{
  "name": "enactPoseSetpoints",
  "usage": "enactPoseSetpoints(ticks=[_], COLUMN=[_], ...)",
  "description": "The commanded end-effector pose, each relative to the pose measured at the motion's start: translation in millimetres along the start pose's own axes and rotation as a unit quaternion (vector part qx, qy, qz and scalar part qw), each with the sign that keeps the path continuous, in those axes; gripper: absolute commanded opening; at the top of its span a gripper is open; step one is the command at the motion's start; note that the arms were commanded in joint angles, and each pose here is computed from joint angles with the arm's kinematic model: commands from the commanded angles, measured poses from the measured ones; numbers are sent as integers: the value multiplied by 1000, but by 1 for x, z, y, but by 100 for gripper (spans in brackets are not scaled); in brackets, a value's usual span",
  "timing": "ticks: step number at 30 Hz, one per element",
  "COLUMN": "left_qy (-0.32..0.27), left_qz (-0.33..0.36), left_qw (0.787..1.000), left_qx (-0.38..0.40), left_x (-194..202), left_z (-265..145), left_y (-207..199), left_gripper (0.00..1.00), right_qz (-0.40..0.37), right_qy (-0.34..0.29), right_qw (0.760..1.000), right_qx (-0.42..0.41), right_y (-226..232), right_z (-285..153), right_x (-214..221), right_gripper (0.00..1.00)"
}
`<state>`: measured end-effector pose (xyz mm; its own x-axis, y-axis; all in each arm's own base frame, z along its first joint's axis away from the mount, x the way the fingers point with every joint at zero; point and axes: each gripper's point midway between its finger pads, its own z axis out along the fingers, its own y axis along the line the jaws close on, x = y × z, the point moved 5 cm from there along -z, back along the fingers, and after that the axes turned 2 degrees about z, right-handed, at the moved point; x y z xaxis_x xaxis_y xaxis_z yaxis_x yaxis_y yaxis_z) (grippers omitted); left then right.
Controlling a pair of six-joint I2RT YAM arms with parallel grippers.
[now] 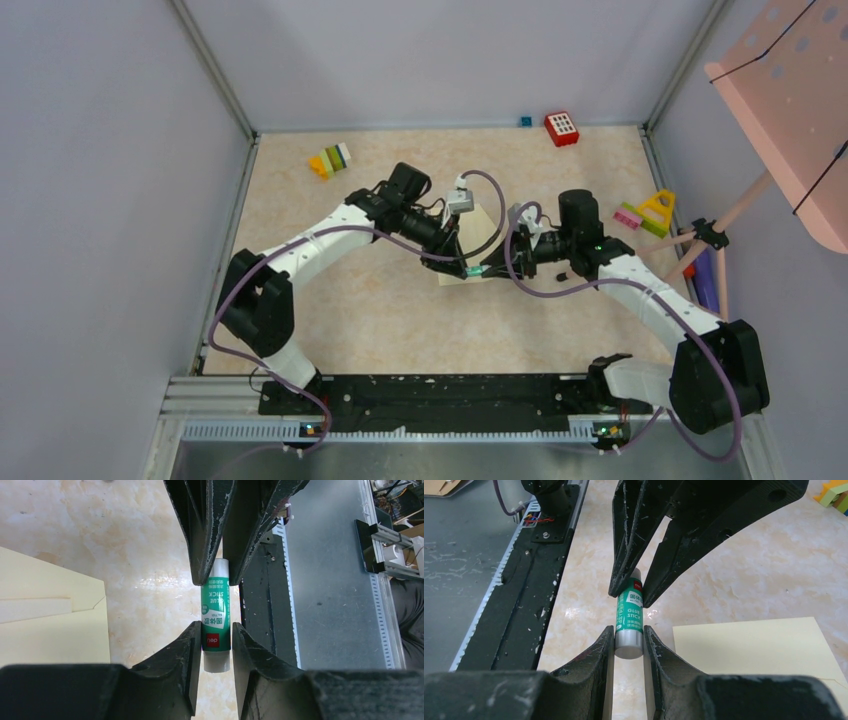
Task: Place the letter into the envelope and seal it
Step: Adjust the solid glue.
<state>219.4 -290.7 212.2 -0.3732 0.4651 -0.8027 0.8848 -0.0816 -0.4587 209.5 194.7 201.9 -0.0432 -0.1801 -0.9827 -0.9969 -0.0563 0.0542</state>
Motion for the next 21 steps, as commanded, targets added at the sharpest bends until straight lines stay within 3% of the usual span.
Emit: enactPoseSetpoints(ticks=[1,7,14,21], left_qy=[-5,-4,-8,-17], left_qz=[21,25,16,1], left_qw=[1000,999,999,998], left_qx=[21,21,36,55], left_x=[-13,-14,-15,-16], left_z=[3,4,5,3], left_y=[-7,-8,-9,-10], left_gripper=[32,17,9,7], right_qz=[-58,-59,-69,-100], right_qy=[-16,-16,-15,-2], right_qw=[998,998,997,995], right_qx=[0,1,10,22], right_y=[-5,-5,-7,-5], right_z=[0,0,-1,-5], right_x=[-27,-27,-31,-33], right_gripper=[0,0,38,47])
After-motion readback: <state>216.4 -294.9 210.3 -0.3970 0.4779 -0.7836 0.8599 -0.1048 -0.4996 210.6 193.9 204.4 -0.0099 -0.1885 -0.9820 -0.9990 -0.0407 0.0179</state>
